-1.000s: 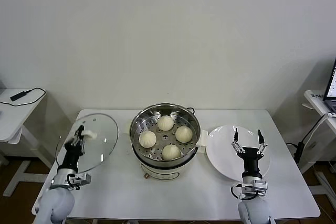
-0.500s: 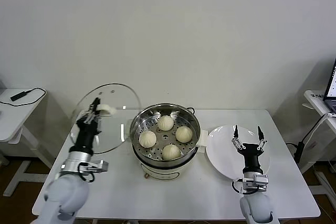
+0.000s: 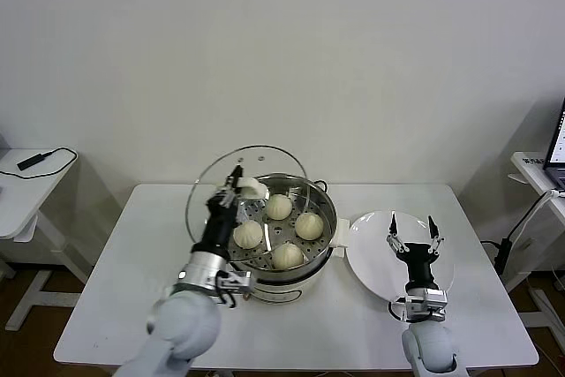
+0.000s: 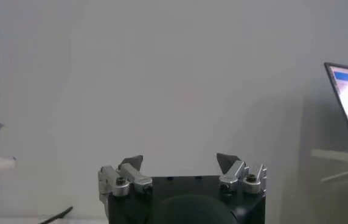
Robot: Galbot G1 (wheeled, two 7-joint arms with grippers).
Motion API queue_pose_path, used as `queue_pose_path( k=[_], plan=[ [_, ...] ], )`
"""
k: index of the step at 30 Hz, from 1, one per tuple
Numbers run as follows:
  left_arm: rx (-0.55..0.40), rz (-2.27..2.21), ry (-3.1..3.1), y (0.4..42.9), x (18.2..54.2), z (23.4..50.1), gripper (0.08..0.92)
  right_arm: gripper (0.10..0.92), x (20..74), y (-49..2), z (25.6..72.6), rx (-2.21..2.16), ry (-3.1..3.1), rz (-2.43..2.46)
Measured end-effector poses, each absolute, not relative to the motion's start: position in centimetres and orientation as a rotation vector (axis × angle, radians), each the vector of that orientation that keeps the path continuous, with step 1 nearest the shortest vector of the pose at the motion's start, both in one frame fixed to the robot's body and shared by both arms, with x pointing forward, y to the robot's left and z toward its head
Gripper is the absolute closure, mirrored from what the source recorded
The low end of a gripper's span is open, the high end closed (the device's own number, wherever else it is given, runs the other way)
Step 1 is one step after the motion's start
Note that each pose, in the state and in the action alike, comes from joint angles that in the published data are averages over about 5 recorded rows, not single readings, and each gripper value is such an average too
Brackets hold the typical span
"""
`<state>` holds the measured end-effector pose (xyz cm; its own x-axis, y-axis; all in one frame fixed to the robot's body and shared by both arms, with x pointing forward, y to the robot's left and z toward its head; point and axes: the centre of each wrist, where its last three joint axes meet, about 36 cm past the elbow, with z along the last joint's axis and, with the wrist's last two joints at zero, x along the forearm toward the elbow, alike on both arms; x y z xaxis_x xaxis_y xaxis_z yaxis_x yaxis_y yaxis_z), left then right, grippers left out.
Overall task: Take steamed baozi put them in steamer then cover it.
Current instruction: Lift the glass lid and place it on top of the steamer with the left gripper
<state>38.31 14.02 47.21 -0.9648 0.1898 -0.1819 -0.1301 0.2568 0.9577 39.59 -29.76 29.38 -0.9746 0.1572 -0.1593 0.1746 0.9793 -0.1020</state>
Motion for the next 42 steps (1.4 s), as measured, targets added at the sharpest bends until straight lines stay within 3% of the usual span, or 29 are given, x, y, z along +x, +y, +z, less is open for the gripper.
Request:
queue_pose_path(
  k=[18,42],
  plan=[
    [0.125,1.941,2.224,7.9,40.6,45.8,0.804,0.200,40.0,-29.8,29.2,0.271,2.988,-0.164],
    [0.180,2.102,2.158,6.4,41.7,43.0,0.804,0.200,40.0,-30.3,29.2,0.286,2.988,-0.172]
  ],
)
